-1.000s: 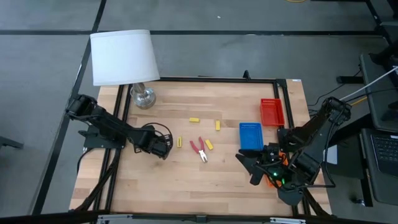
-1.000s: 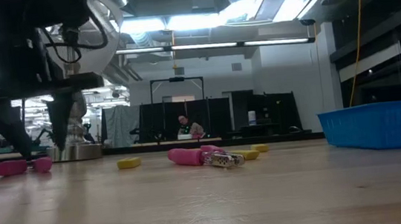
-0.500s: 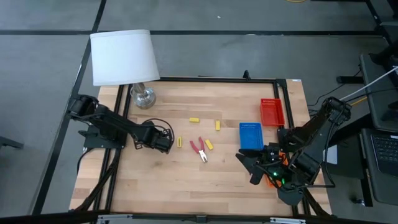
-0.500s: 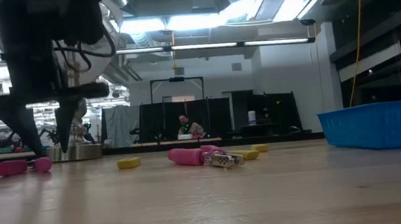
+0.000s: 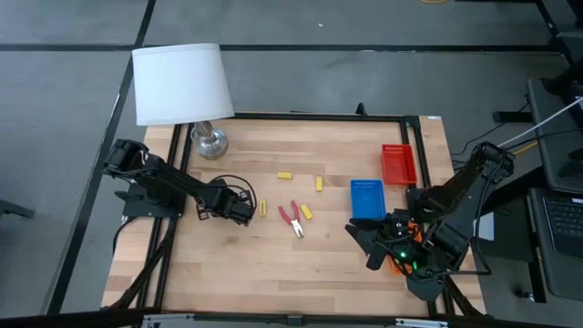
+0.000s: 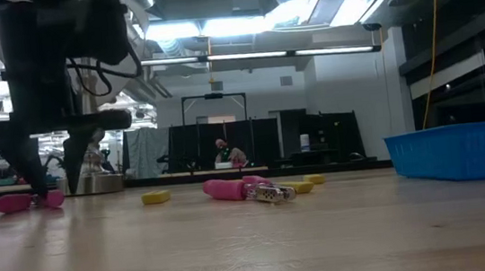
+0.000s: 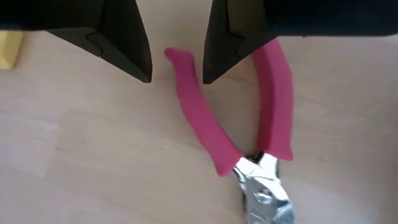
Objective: Pick & Place School Supplies
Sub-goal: Put the left pink hole puncher into the red bin
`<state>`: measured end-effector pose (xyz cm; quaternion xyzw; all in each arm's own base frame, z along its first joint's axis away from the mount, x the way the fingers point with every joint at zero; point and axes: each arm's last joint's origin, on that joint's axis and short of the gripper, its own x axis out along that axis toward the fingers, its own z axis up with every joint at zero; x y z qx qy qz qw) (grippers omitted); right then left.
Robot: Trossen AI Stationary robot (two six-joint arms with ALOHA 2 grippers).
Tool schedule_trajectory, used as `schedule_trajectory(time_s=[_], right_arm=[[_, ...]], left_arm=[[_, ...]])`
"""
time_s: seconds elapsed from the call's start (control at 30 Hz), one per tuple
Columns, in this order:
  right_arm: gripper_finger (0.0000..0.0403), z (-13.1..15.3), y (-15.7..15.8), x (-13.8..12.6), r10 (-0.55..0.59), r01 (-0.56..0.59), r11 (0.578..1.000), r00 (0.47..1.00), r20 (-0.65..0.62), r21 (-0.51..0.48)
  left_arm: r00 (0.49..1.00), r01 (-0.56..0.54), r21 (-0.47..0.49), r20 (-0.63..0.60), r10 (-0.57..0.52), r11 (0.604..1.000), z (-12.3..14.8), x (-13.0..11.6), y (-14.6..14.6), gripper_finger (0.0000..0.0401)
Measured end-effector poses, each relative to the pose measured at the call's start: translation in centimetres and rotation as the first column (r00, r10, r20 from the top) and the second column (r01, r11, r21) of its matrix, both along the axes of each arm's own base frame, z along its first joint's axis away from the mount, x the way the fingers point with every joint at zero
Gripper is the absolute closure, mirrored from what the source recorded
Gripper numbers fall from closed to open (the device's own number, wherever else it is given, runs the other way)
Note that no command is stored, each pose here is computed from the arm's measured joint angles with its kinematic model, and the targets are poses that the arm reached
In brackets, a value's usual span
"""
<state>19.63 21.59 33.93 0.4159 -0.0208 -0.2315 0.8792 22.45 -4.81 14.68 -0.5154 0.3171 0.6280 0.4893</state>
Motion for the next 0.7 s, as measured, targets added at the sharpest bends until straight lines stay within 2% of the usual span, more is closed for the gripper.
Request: schedule_trajectory(time_s=[0.33, 0.43, 0.57, 0.7], right_arm=[[0.0217, 0.0, 0.0, 0.0, 0.003, -0.003, 1.000, 1.000, -0.002, 0.001], [0.0217, 0.0, 0.0, 0.0, 0.003, -0.003, 1.000, 1.000, -0.002, 0.001], [0.0217, 0.0, 0.0, 0.0, 0.006, -0.006, 1.000, 1.000, -0.004, 0.002], [0.0217, 0.0, 0.0, 0.0, -0.006, 0.006, 1.000, 1.000, 0.004, -0.004]], left_arm=[[0.999, -0.021, -0.021, 0.025, 0.022, 1.000, -1.2, -0.3, 0.5, 0.0264], [1.000, -0.017, -0.016, 0.024, 0.017, 1.000, -1.2, -0.4, 0.5, 0.0293], [0.998, 0.034, 0.013, 0.045, -0.035, 0.999, -1.2, -0.4, -0.2, 0.0367], [0.981, 0.151, 0.052, 0.113, -0.156, 0.987, -1.2, 0.1, -1.6, 0.0373]])
